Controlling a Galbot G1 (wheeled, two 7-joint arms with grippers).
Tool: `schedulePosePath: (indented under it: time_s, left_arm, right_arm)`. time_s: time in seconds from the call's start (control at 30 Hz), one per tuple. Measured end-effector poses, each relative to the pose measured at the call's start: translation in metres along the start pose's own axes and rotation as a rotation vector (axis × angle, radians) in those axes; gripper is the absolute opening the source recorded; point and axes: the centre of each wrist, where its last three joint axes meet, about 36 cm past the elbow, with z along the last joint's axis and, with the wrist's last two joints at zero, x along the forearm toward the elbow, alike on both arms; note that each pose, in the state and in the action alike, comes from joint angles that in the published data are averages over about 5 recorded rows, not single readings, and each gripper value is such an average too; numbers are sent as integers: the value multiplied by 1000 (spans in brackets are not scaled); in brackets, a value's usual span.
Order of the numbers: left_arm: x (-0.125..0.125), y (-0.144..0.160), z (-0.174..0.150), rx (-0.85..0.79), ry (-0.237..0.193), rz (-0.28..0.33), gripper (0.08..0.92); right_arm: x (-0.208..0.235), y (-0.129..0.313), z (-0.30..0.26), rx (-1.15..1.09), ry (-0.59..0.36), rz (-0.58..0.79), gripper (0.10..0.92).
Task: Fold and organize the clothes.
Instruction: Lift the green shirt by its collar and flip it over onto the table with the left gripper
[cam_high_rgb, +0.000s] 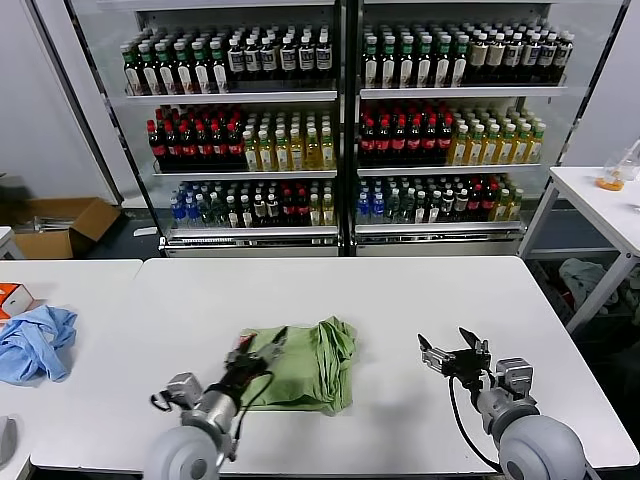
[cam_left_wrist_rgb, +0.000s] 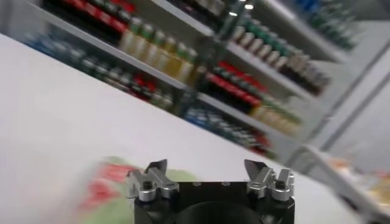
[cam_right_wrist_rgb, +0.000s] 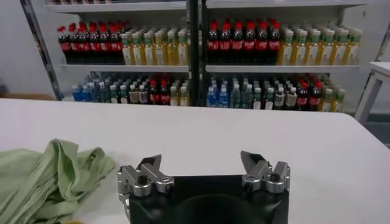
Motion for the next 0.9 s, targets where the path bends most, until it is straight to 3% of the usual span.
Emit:
schedulePosePath:
  time_s: [0.13,0.27,0.47,0.73,0.9]
  left_arm:
    - [3,20,3,-57,-2,-92,821]
    - [4,29,6,-82,4,-134,823]
    - [2,32,10,-75,31,-135,823]
    - [-5,36,21,-47,97,-138,822]
    - [-6,38,22,-16,123,-129,753]
  right_arm:
    - [0,0,1,4,2,0,823]
    - [2,-1,1,7,3,3,823]
    - [6,-1,3,9,4,7,823]
    - [11,3,3,13,2,3,823]
    - [14,5,4,14,3,2,823]
